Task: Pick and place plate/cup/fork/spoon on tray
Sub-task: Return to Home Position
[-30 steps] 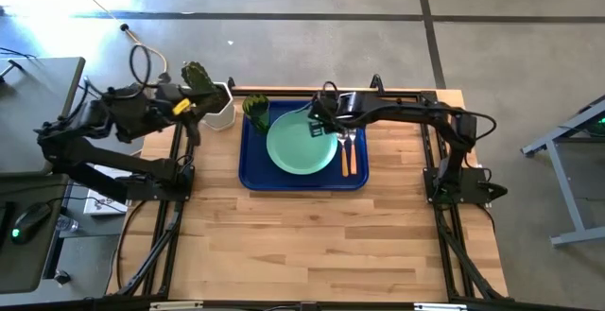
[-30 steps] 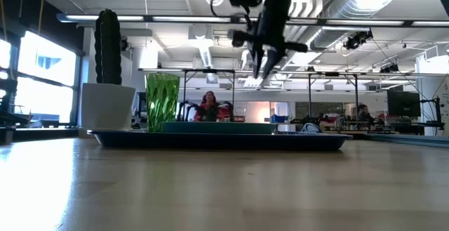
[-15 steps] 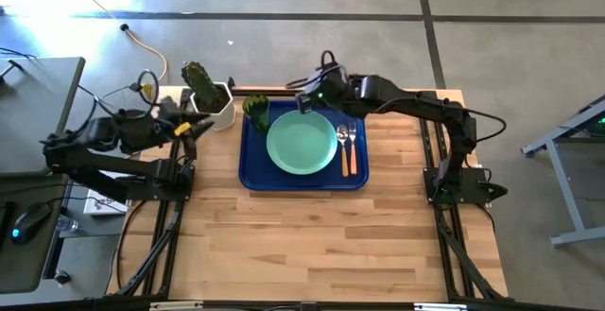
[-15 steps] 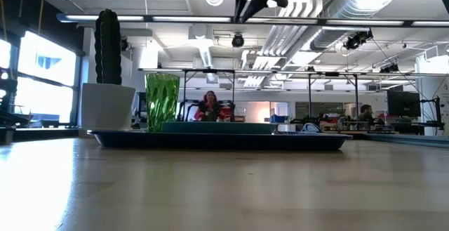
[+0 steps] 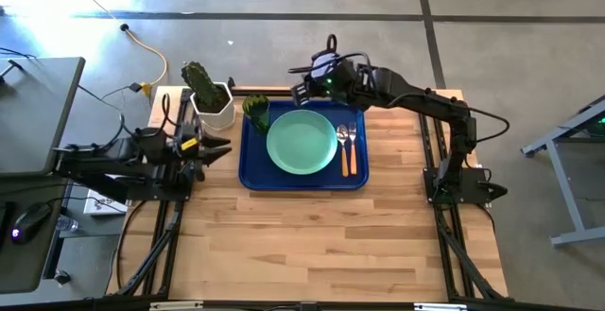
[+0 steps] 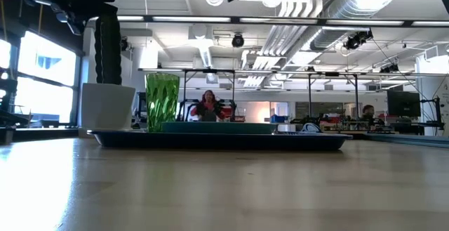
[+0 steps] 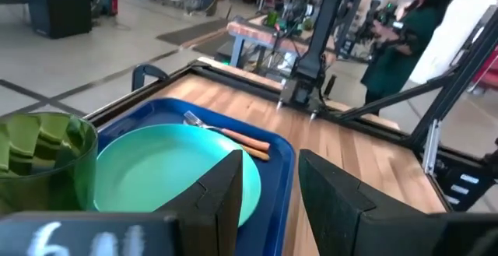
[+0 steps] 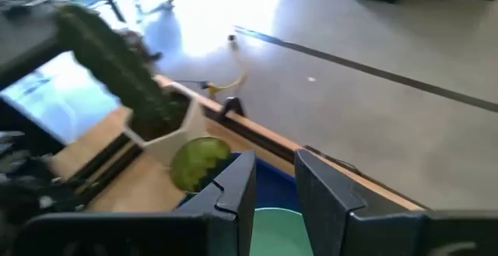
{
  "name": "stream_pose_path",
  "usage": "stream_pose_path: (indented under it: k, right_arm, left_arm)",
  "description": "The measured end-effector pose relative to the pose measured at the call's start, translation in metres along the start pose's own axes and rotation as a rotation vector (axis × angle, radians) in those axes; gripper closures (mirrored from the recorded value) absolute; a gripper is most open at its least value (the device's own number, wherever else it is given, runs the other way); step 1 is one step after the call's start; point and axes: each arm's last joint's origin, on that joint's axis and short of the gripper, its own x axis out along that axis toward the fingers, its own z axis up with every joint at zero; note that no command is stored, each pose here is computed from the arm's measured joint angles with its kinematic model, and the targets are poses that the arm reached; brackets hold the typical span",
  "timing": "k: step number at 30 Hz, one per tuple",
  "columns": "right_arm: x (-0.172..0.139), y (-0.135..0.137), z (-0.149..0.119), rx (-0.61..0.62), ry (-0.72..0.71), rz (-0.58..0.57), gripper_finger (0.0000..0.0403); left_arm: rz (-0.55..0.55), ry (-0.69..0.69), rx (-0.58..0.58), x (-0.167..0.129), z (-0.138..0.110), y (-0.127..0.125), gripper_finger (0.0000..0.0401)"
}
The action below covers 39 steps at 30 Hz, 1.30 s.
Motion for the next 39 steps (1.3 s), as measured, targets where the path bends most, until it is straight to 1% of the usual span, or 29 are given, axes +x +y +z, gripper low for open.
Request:
stream_pose_path:
  k: [6,10,13,15,19,22,24,27,32,39]
  right_arm:
    - [-0.001,0.007,0.007,0.002,-0.039,0.116,0.0320]
    - [-0.002,0.011,0.015,0.012,-0.108,0.178,0.0320]
    - [-0.003,0.012,0.022,-0.031,-0.147,0.234,0.0320]
    - [-0.006,0.009,0.026,-0.035,-0.155,0.255,0.0320]
    - [-0.015,0.002,0.029,-0.037,-0.153,0.245,0.0320]
    - [-0.024,-0.003,0.030,-0.063,-0.138,0.234,0.0320]
    - [-0.031,-0.008,0.031,-0.077,-0.126,0.227,0.0320]
    - [-0.043,-0.014,0.033,-0.086,-0.116,0.217,0.0320]
    - [-0.063,-0.036,0.037,-0.127,-0.087,0.160,0.0320]
    - [-0.102,-0.067,0.033,-0.214,0.003,0.082,0.0320]
  left_arm:
    - [-0.013,-0.072,-0.019,-0.003,-0.020,0.007,0.0286]
    - [0.003,-0.112,-0.013,-0.007,-0.030,0.011,0.0286]
    - [0.015,-0.088,0.011,-0.007,-0.042,0.015,0.0286]
    - [0.006,-0.066,0.004,-0.006,-0.051,0.017,0.0286]
    - [-0.033,-0.012,0.014,0.003,-0.069,0.018,0.0286]
    - [-0.043,-0.007,0.009,0.008,-0.079,0.019,0.0288]
    - [-0.058,-0.003,-0.014,0.012,-0.086,0.020,0.0293]
    - [-0.089,-0.019,-0.040,0.013,-0.086,0.019,0.0308]
    - [-0.086,-0.002,-0.040,0.013,-0.087,0.019,0.0329]
    - [-0.083,0.006,-0.025,0.014,-0.088,0.019,0.0339]
